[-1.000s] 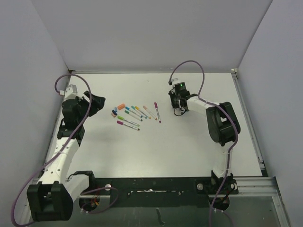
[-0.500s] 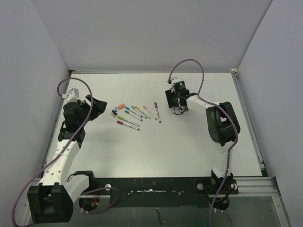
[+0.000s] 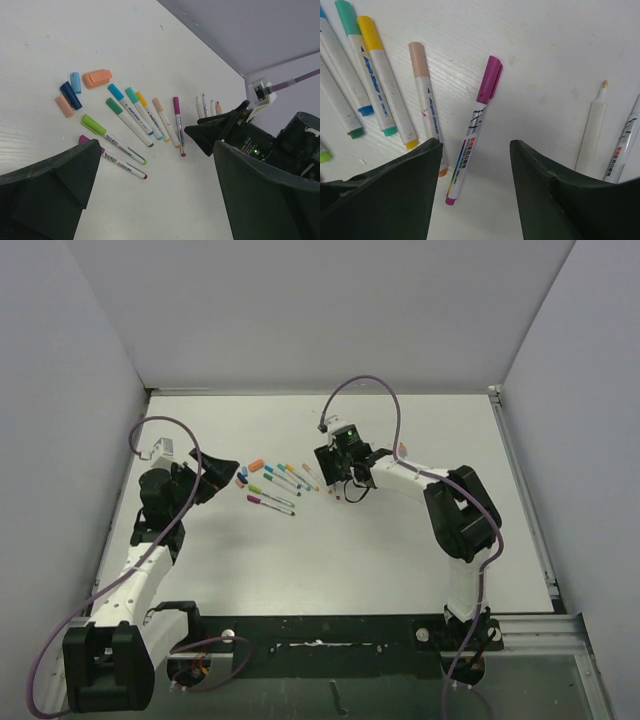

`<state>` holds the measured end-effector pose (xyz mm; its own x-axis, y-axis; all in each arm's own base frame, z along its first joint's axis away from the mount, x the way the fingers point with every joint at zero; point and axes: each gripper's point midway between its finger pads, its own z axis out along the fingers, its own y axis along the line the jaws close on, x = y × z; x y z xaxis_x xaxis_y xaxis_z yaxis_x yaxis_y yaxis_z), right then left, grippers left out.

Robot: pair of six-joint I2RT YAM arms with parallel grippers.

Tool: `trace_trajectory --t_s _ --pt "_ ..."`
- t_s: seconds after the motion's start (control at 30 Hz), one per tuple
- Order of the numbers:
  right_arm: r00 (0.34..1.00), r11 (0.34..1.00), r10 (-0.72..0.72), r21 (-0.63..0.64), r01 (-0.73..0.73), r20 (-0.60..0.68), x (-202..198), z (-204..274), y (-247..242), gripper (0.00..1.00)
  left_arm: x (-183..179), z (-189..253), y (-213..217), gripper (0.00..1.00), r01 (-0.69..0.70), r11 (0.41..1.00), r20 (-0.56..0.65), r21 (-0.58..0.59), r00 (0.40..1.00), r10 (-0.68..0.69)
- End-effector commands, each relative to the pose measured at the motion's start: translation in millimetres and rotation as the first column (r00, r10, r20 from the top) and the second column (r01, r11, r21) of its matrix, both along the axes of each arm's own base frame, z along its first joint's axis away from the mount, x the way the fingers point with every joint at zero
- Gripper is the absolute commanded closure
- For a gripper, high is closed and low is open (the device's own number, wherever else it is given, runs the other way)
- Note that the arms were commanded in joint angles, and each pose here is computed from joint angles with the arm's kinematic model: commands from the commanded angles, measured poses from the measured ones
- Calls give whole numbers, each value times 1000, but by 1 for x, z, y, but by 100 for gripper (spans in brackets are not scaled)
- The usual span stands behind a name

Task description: Open the pen caps

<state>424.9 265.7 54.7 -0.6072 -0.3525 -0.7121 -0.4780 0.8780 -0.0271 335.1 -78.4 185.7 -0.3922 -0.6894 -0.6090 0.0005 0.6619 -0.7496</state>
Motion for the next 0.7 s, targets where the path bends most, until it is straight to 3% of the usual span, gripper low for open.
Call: trace_trajectory --t_s 0.0,0.67 --pt "998 998 -45 43 43 45 10 17 6 43 2 38 -6 2 38 999 145 -37 989 -32" --pt "998 998 -60 29 61 -4 17 -5 14 53 -2 35 -9 2 49 998 147 -51 988 -41"
